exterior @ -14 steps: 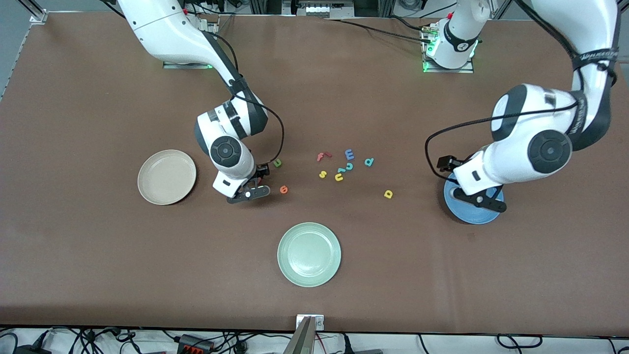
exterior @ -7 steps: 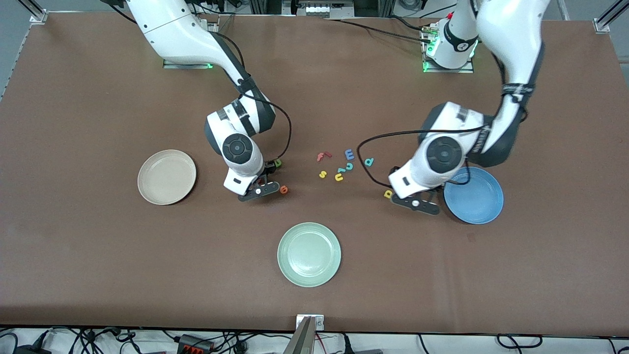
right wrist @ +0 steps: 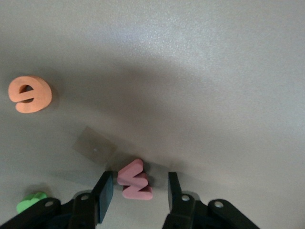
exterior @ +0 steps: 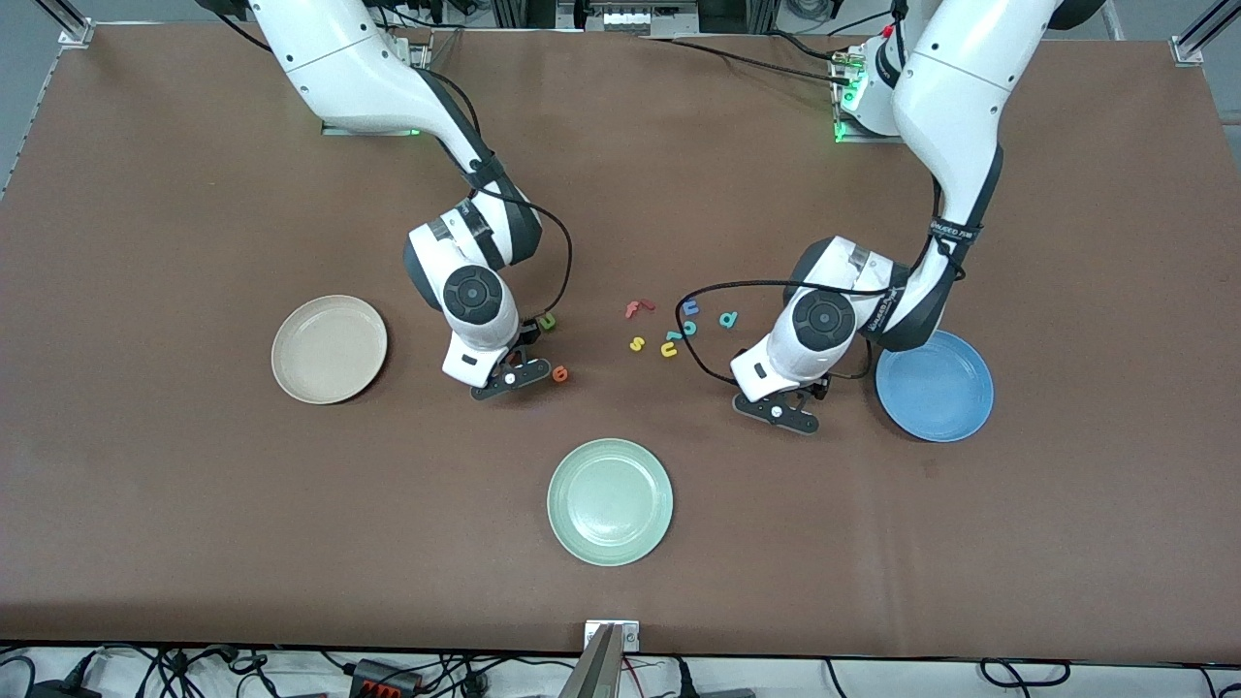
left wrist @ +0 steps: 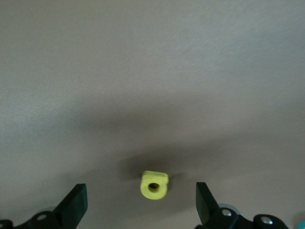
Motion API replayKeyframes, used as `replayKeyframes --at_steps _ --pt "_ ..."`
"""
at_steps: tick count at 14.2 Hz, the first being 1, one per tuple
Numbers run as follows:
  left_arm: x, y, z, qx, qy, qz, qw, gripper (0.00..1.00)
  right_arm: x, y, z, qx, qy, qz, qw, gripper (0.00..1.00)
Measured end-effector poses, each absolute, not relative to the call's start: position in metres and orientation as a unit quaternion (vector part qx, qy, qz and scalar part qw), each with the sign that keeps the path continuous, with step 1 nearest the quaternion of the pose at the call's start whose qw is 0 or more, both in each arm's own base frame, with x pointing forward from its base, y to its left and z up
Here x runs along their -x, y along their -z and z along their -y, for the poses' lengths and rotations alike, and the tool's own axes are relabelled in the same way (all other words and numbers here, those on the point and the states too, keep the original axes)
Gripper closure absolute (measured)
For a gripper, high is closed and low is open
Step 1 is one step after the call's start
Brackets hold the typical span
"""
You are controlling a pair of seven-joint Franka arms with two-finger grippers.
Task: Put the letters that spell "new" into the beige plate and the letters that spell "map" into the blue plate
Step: 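Close both grippers on the pink w and yellow a letters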
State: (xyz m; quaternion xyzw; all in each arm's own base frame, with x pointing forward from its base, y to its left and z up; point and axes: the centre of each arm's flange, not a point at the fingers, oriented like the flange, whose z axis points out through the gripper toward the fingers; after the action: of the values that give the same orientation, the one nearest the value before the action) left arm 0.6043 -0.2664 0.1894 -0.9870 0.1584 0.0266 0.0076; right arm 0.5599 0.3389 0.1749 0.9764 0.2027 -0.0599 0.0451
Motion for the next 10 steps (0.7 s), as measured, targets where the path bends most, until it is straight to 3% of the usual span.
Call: replayKeyframes --at_steps 2,3,4,6,8,10 --pt "-0.602 -0.182 0.26 0.986 -0.02 -0.166 0.003 0.03 -0.56 -0.175 -0.34 -0.976 0.06 -0.205 0.045 0.48" --pt "-0.599 -0.179 0.261 0.985 -0.018 -0.17 0.001 0.1 -0.56 -0.175 -0.34 -0.976 0.06 -0.205 0.045 0.49" --pt "-0.597 -0.176 0.263 0.985 -0.017 -0.174 -0.001 0.15 -0.56 -0.175 -0.341 -0.976 0.059 -0.206 0.044 0.55" --pt "-0.593 -0.17 0.266 0.984 -0.016 -0.178 -0.005 0.15 -0.561 -0.177 -0.341 -0.976 0.057 -0.206 0.044 0.74" --pt "-0.589 -0.166 0.267 0.983 -0.019 -0.181 -0.005 0.19 -0.564 -0.177 -0.336 -0.977 0.057 -0.202 0.045 0.74" --pt "-0.588 -0.169 0.271 0.983 -0.015 -0.184 -0.006 0.37 -0.572 -0.18 -0.325 -0.979 0.054 -0.193 0.047 0.74"
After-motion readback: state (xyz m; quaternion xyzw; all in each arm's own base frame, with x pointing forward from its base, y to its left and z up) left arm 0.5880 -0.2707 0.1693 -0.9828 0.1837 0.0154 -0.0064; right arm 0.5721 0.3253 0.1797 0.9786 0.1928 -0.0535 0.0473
